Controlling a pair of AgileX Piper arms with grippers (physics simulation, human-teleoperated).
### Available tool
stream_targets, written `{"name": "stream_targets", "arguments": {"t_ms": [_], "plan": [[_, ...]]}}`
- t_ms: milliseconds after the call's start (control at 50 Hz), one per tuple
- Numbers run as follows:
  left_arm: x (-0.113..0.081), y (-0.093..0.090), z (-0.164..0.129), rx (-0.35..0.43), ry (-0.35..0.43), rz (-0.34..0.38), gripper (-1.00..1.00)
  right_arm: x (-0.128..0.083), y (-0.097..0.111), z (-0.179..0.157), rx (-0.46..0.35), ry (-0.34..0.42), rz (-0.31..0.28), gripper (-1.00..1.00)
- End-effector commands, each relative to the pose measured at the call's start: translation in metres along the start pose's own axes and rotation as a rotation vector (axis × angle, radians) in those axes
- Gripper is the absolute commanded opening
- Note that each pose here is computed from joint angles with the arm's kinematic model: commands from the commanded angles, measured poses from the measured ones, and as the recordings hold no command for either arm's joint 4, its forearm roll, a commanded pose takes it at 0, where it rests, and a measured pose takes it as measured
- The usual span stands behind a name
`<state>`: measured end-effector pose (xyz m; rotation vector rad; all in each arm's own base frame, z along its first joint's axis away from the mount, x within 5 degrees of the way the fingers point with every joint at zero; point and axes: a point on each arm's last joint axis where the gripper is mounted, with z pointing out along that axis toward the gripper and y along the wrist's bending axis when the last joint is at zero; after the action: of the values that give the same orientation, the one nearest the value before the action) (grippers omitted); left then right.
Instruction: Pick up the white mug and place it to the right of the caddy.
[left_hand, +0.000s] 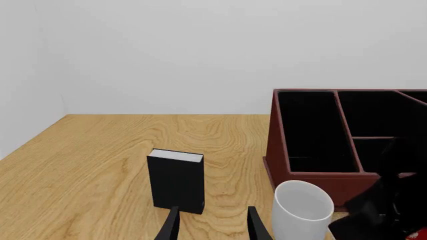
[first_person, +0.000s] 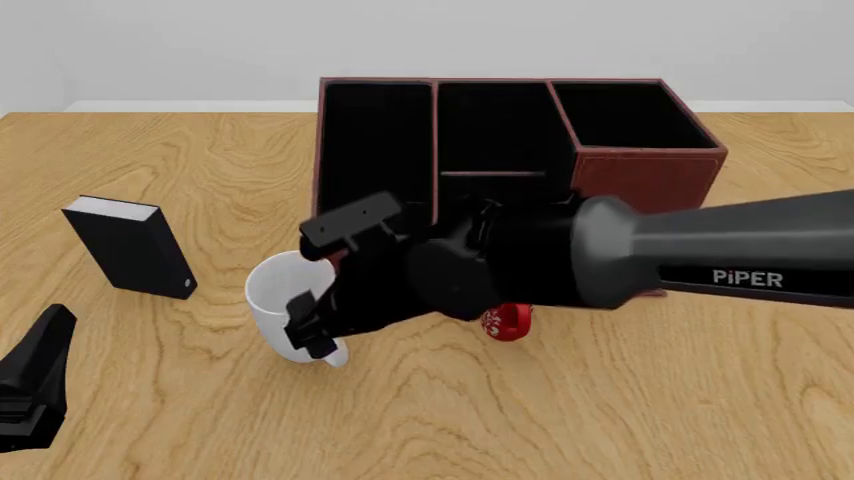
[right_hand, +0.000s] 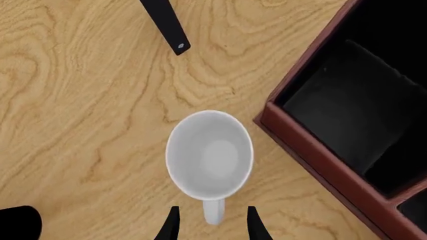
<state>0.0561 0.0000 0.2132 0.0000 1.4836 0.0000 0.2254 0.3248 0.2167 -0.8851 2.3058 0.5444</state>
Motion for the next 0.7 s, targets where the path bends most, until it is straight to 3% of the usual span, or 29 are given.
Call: {"name": "stream_targets", "arguments": {"t_ms": [20, 700], "plan": [[0.000, 0.000, 0.000, 0.000, 0.000, 0.000, 1.00, 0.008, 0.001, 0.014, 0.001, 0.025, 0.014, 1.00], [0.000, 0.000, 0.000, 0.000, 0.000, 0.000, 1.00, 0.019, 0.001, 0.032, 0.008, 0.069, 0.038, 1.00]]}}
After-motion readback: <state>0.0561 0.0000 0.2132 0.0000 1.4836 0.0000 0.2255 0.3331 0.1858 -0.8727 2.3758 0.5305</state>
